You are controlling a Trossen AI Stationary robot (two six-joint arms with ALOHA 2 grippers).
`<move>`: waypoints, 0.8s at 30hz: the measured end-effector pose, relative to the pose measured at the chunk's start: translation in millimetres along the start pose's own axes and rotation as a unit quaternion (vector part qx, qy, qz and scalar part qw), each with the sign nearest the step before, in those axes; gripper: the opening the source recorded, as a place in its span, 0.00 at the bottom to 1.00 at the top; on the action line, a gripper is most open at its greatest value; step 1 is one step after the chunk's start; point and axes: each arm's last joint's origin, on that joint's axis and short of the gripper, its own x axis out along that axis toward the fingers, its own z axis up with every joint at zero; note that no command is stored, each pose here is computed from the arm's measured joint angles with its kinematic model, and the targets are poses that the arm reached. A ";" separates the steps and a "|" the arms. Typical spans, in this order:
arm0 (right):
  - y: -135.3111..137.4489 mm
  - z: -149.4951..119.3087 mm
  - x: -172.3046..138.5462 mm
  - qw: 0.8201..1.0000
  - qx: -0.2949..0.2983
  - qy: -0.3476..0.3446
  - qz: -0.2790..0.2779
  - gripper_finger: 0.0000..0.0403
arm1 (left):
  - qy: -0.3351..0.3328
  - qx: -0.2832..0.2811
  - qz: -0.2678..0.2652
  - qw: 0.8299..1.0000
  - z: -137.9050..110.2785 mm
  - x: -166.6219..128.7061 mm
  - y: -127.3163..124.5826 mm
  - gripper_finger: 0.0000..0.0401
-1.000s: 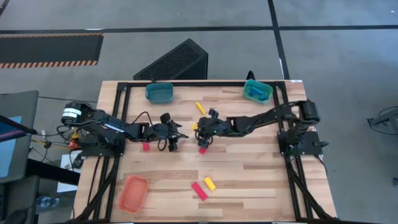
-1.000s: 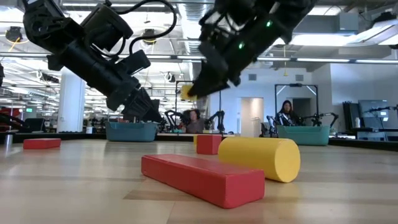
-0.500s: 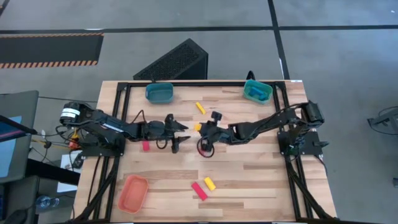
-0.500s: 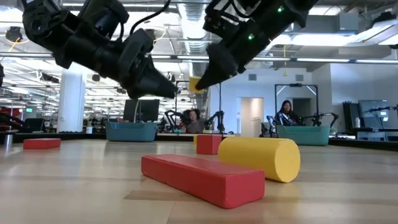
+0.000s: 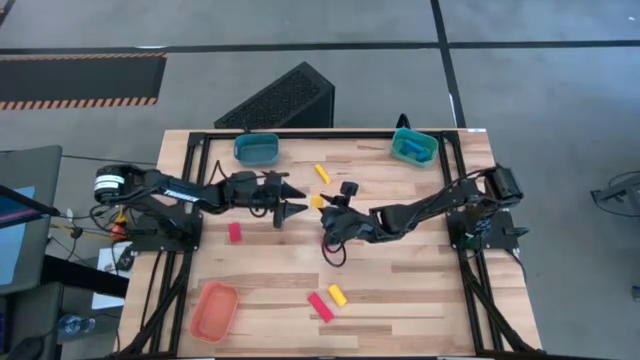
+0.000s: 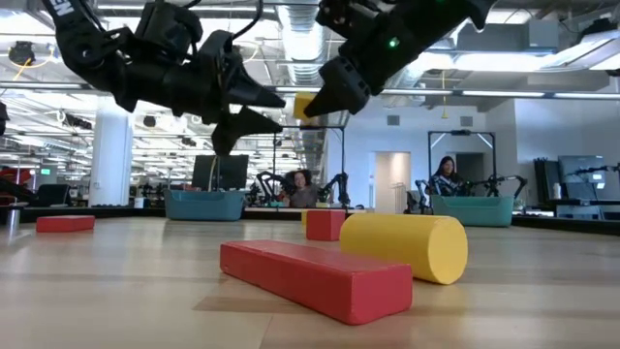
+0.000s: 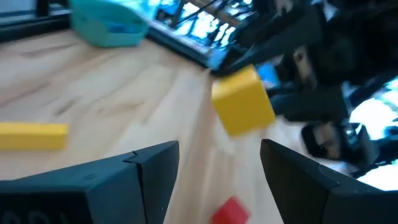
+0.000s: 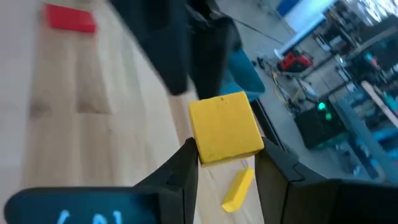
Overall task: Sort & place blocks by color
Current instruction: Put the middle yellow block into the blue bin
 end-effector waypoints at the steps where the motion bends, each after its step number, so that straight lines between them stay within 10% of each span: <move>1: 1.1 0.4 -0.8 1.000 -0.008 -0.002 0.006 0.32 | -0.003 -0.008 -0.014 1.000 0.5 0.9 -0.1 0.54; 24: 3.9 10.9 -4.9 0.998 -0.035 -0.049 0.014 0.32 | -0.042 -0.050 -0.050 0.997 7.3 7.5 -3.2 0.54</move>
